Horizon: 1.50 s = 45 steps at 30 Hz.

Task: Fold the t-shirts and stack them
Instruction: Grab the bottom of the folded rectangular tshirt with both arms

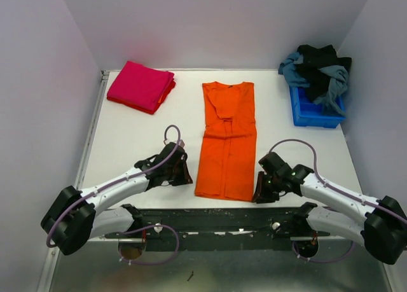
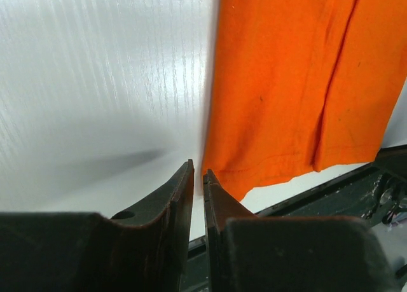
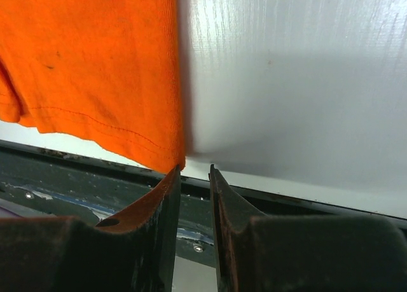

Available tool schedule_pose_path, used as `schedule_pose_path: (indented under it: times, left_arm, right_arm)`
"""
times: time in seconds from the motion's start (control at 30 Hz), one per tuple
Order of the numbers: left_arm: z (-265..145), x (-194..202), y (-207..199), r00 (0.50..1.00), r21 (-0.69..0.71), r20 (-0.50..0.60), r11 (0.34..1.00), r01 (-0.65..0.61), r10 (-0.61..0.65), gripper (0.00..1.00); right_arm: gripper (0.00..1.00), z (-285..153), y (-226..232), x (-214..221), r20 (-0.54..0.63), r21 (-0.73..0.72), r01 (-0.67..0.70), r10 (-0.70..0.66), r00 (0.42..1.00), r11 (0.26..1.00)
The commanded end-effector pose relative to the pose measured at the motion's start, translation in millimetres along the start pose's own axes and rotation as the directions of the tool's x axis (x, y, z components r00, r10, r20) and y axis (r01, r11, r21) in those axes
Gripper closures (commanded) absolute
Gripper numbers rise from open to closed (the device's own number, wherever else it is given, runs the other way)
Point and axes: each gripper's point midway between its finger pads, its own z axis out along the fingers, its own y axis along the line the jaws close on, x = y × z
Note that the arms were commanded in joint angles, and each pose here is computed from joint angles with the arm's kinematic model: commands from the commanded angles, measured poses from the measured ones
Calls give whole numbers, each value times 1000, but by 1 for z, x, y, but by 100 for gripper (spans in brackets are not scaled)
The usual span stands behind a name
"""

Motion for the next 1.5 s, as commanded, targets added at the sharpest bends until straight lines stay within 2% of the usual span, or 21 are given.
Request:
schedule_pose_path:
  times: [0.0,0.27,0.5,0.6,1.03,1.1,1.27,1.47]
  left_arm:
    - [-7,7,-5,1000,42,-12,999,8,-7,75]
    - [-8,12,-8,999,59,-32,998,5,-3,74]
    - [-9,10,-13,1000,80,-24,997,4,-2,73]
    - [-7,10,-16,1000,96,-26,995,5,-2,73]
    - [-4,22,-12,997,79,-76,997,6,0,74]
    - [-3,25,-10,996,73,-90,997,6,1,74]
    - [-4,33,-12,993,80,-119,997,4,6,74]
    - [-5,39,-9,989,54,-147,999,-7,14,73]
  right_arm:
    - [67,-4,14,-3,2,-33,6,-6,1000,999]
    - [66,-8,22,-8,22,-44,9,-8,1000,999]
    - [55,-18,18,-12,63,-29,15,-13,998,999]
    - [55,-15,22,-13,66,-56,19,-15,998,998]
    - [65,15,10,-5,2,-4,0,0,1000,1000]
    - [69,14,8,-5,4,3,3,-3,1000,1000]
    - [86,10,10,-7,13,-1,14,-14,1000,1000]
    - [96,11,12,-7,9,-10,15,-15,1000,1000]
